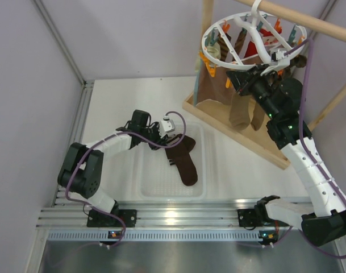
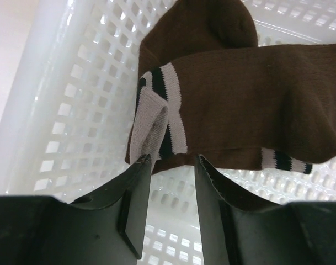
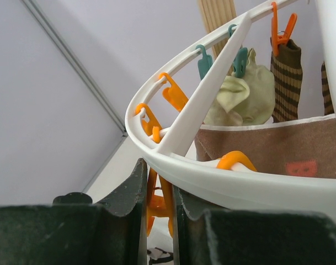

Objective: Clip the socks to the hanger
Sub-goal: Pick up the sock from the bin.

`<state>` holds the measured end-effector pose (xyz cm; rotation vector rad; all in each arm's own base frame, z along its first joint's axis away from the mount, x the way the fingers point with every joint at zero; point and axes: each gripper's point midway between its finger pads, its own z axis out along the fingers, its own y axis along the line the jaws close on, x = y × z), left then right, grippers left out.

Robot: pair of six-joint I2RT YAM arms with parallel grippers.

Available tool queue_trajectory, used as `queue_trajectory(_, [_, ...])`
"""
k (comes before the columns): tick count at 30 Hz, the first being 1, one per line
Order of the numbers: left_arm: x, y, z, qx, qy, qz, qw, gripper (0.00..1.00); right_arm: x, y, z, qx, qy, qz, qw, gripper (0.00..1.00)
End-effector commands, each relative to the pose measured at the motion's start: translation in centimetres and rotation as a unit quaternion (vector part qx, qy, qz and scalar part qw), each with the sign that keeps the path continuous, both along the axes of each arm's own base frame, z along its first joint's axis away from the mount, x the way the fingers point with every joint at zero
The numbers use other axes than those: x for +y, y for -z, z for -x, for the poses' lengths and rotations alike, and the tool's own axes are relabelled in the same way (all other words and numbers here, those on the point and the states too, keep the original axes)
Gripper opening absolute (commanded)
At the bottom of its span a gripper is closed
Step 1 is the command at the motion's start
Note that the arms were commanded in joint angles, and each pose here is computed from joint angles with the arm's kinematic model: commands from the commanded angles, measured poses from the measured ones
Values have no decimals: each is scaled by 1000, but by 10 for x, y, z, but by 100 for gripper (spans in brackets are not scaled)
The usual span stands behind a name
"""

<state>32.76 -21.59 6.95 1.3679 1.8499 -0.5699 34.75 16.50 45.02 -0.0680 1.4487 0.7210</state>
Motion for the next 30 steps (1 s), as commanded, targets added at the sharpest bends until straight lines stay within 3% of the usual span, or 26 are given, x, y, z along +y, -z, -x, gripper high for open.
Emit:
queue_trajectory(1, [-7,-18,-28,-63,9,11,998,42,3,1,1,0,-12,1,1000,0])
queue_trajectory(7, [-10,-13,-37,-66,1,12,998,37,1,1,2,0,-10,1,1000,0])
queue_trajectory(19, [-17,-32,-37,-73,-18,41,996,0,2,5,1,2,-10,6,1000,0])
queue_trajectory(30, [-26,-111,21,17,9,110,994,0,3,6,0,2,-11,7,1000,0])
